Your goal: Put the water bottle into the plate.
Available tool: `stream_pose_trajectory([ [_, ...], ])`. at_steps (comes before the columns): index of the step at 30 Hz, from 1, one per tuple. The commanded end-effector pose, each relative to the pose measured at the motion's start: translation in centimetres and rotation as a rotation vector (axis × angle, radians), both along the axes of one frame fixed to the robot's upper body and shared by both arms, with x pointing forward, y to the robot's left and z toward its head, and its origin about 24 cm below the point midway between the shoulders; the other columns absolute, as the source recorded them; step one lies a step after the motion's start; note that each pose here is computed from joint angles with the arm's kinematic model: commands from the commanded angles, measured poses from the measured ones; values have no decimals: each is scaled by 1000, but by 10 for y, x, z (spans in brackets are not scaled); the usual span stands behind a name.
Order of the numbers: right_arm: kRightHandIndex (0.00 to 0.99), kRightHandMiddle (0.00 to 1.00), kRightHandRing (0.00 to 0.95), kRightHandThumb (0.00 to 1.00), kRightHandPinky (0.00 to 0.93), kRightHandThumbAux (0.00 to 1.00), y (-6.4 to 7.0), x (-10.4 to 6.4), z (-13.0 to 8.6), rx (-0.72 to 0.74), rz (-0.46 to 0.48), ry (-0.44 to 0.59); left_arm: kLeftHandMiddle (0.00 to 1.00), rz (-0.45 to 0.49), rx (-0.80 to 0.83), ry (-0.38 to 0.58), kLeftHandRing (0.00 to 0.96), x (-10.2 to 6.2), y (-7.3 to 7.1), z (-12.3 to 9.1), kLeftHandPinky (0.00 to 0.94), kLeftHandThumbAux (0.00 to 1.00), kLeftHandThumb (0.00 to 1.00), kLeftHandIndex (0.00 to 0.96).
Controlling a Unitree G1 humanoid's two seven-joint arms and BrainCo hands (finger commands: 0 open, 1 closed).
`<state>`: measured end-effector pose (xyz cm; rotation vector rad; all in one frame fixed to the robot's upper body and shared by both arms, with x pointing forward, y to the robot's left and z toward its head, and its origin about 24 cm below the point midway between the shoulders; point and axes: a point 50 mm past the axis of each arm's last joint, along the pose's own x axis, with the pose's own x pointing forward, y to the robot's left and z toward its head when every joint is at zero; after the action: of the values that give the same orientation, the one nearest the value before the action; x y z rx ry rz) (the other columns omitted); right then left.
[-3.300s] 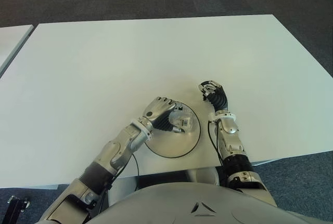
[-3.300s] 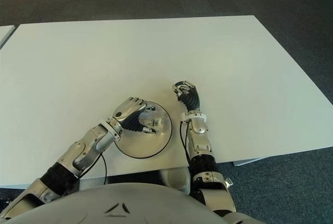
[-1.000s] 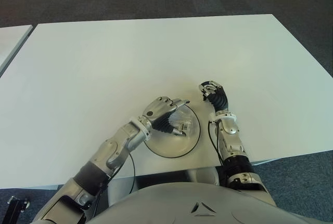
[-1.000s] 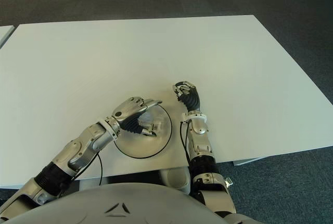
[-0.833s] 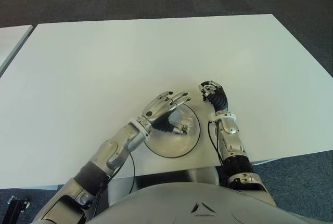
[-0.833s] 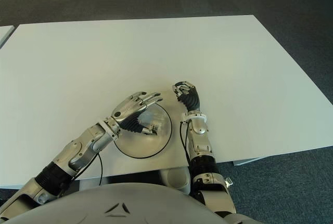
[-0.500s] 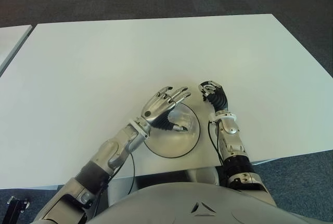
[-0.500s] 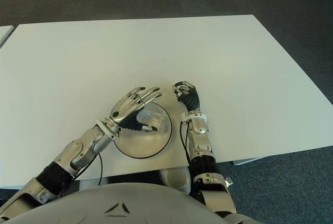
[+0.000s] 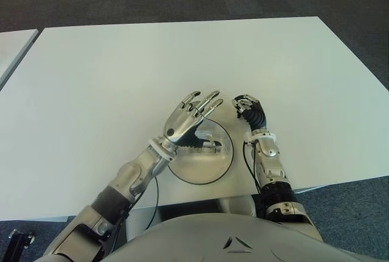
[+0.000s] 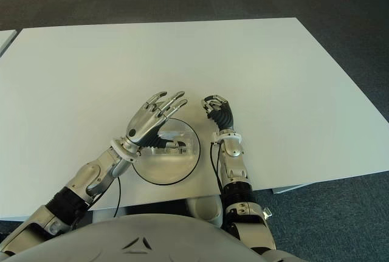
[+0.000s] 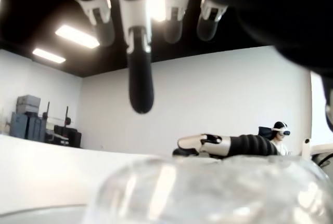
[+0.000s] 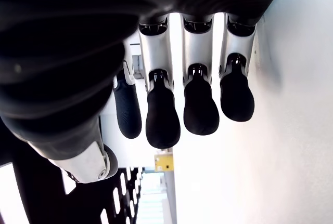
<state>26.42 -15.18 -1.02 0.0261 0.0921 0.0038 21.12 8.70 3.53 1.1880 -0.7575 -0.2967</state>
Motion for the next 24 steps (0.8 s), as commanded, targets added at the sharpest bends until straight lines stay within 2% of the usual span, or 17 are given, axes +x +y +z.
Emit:
stream_pose_trajectory([
  [1,439,752,736,704,724,726,-2,-5,-9,8,-4,41,0,11,22,-35,0,0,-1,-3,0,338,107,0],
  [13,439,749,733,705,714,726,-2,-5,-9,-2,-10,44,0,60,7,-116,0,0,2,1,0,272,147,0],
  [21,438,748,733,704,716,726,-2,-5,-9,-2,-10,46,0,92,-96,-185,0,-3,3,-5,0,256,140,0],
  [24,439,751,737,704,726,726,-2,-5,-9,0,-7,44,0,95,-148,-179,0,-4,3,-7,0,233,114,0],
])
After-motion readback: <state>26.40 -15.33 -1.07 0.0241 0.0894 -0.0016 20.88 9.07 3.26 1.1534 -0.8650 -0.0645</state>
